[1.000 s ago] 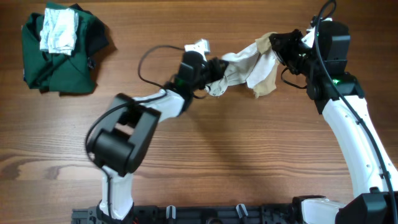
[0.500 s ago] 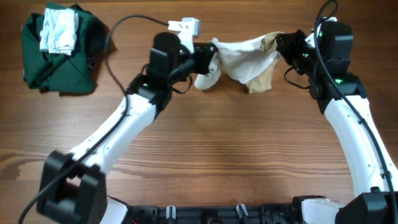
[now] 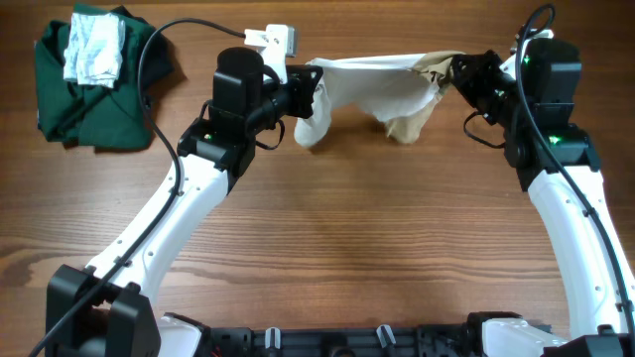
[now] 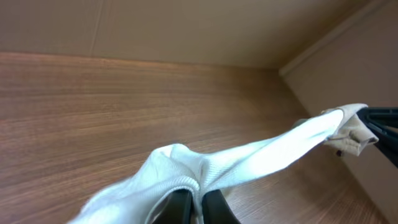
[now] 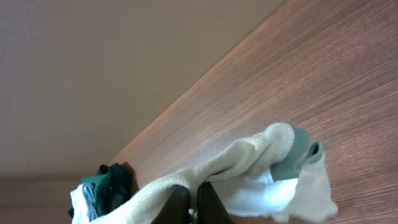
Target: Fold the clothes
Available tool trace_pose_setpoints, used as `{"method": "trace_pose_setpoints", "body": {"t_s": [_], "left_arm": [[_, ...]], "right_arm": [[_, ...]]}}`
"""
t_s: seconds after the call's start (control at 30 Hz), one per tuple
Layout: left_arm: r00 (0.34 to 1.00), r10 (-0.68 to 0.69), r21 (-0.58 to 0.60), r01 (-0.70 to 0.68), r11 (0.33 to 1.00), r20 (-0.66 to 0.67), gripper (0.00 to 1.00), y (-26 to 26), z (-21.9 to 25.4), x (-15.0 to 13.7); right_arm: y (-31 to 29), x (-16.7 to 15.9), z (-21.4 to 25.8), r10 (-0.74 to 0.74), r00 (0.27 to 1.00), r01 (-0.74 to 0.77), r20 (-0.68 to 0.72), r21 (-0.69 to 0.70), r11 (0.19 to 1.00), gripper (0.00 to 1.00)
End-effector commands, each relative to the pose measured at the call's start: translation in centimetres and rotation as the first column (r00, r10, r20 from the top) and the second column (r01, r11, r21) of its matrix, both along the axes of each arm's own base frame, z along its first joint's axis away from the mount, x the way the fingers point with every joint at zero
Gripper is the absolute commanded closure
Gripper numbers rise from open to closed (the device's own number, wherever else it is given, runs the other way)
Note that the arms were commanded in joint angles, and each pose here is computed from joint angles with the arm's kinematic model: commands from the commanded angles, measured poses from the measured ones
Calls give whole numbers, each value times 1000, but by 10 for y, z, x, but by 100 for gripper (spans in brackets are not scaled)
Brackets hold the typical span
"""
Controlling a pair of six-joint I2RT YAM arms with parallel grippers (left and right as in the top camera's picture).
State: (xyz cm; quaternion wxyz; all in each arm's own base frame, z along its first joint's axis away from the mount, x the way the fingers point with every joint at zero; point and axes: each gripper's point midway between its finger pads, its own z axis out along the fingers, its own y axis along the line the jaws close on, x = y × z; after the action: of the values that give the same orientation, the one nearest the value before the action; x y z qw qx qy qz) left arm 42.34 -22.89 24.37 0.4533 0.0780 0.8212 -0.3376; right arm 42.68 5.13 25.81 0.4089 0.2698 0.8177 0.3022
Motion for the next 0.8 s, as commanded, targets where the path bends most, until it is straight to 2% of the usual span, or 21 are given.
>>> {"method": "trace_pose_setpoints", "body": {"t_s": [0.0, 0.33, 0.6, 0.77], "left_arm": [[996, -15, 47, 11, 999, 87, 96, 4, 16, 0], [983, 89, 75, -103, 992, 162, 96, 20, 8, 35], [944, 186, 21, -199, 980, 272, 96, 49, -4, 86], [954, 206, 56, -223, 973, 216, 96, 53, -42, 97]], "right_arm": [[-8, 3, 19, -30, 998, 32, 53, -32, 999, 96], [-9, 31, 6, -40, 996, 43, 83, -31, 999, 95], [-6, 68, 3, -25, 982, 31, 190, -29, 999, 94], [-3, 75, -32, -11, 994, 14, 111, -27, 1000, 96]]}}
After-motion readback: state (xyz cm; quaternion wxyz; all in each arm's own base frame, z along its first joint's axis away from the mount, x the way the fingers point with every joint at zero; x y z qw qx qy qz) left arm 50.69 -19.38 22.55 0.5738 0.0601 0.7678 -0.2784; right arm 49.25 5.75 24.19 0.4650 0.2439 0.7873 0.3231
